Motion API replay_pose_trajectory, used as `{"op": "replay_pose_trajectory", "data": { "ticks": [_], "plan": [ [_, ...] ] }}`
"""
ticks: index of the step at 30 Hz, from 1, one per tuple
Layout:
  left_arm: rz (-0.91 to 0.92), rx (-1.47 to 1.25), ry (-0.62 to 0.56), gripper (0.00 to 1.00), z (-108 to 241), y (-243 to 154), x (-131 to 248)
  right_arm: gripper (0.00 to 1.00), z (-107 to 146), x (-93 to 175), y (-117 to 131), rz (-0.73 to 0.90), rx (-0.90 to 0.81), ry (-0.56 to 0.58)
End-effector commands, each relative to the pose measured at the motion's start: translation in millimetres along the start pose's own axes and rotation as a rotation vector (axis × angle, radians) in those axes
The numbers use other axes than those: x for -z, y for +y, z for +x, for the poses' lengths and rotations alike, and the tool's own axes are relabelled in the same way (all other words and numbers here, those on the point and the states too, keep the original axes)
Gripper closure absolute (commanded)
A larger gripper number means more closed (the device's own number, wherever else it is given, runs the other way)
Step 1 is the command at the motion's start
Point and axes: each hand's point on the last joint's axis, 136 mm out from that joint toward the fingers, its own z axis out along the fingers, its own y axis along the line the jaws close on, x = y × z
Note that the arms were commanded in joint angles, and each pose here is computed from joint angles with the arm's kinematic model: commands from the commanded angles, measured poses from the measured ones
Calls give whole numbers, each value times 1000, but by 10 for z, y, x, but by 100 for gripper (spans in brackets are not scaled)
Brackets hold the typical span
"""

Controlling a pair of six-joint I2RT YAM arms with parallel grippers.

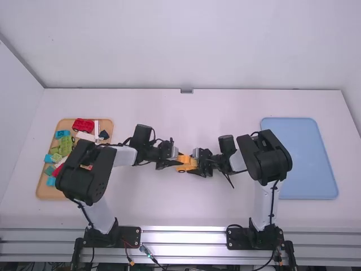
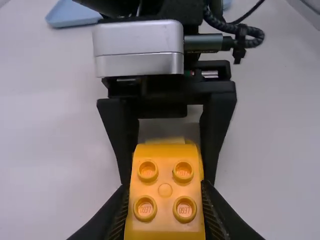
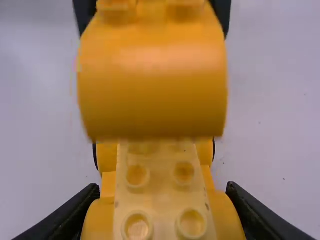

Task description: Assemble lego blocks to make yellow taxi

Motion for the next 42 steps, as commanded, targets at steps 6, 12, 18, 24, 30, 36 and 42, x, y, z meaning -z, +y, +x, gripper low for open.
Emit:
{"op": "replay_pose_trajectory", "data": {
  "ticks": [6, 12, 18, 24, 30, 36, 42],
  "plan": [
    [-50, 211, 35, 98, 116, -43, -60, 49, 29, -10, 42, -12, -18, 0],
    [-24, 220, 25, 98, 126, -59, -107, 49, 30, -10, 43, -12, -22, 0],
    [3, 207, 6, 98, 137, -57, -150, 49, 29, -10, 42, -12, -22, -1],
    [44, 185, -24, 98, 152, -94, -197, 49, 30, -10, 44, -12, -22, 0],
    [57, 202, -18, 98, 232, -128, -240, 49, 21, -28, 59, -18, -18, 0],
    [54, 223, 22, 98, 379, -161, -270, 50, 20, -29, 60, -19, -18, 0],
    [13, 203, 153, 98, 625, -260, -340, 49, 19, -33, 63, -20, -17, 0]
  ]
}}
